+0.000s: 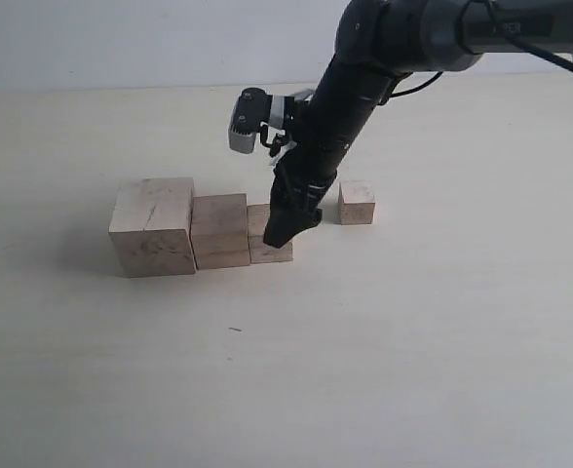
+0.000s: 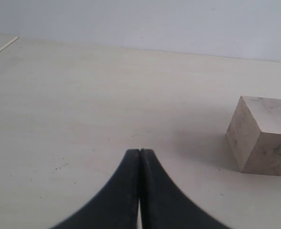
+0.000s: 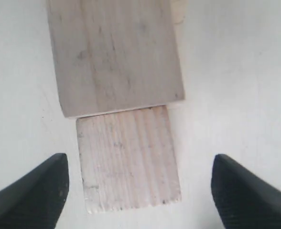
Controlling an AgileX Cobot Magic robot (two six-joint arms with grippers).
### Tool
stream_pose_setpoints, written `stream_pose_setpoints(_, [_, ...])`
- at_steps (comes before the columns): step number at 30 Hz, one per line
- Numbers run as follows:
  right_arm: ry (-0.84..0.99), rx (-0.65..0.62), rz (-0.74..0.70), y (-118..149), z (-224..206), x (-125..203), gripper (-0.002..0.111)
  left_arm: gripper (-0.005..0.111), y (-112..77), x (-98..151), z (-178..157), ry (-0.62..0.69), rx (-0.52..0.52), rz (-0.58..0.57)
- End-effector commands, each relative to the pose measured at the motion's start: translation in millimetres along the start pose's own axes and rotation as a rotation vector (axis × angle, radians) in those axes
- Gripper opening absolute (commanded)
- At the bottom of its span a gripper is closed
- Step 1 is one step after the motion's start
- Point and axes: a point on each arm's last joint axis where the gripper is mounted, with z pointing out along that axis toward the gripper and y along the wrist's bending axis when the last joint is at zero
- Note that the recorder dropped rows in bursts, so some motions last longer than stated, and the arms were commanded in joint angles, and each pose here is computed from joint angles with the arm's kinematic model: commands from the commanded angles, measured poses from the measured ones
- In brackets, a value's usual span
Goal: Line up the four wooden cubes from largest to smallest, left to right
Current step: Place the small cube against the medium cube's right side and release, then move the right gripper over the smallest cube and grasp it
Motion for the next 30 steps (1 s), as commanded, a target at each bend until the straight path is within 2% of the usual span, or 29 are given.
stream_pose_setpoints(1, [0.037, 0.04, 0.048, 2, -16, -1, 0.079, 0.0, -0.1, -1, -1, -0.017, 0.003, 0.003])
stream_pose_setpoints(10, [0.095, 0.083, 0.077, 2, -26, 2, 0.077, 0.0, -0.1, -1, -1, -0.017, 0.003, 0.003])
stream_pose_setpoints(13, [0.135, 0.106, 0.067, -1, -26, 6, 0.07, 0.0, -0.1, -1, -1, -0.017, 0.003, 0.003])
stream_pose_setpoints(17, [0.138, 0.14, 0.12, -2, -30, 5, 0.057, 0.0, -0.1, -1, -1, -0.017, 0.003, 0.003])
stream_pose_setpoints(21, [0.13, 0.171, 0.13, -2, -36, 3, 0.055, 0.0, -0.1, -1, -1, -0.017, 0.003, 0.003])
stream_pose_setpoints(27, [0.196, 0.409, 0.305, -19, -46, 13, 0.055, 0.0, -0.1, -1, -1, -0.017, 0.003, 0.003])
stream_pose_setpoints(30, [0.178, 0.499, 0.462, -24, -52, 15, 0.055, 0.0, -0.1, -1, -1, -0.017, 0.003, 0.003])
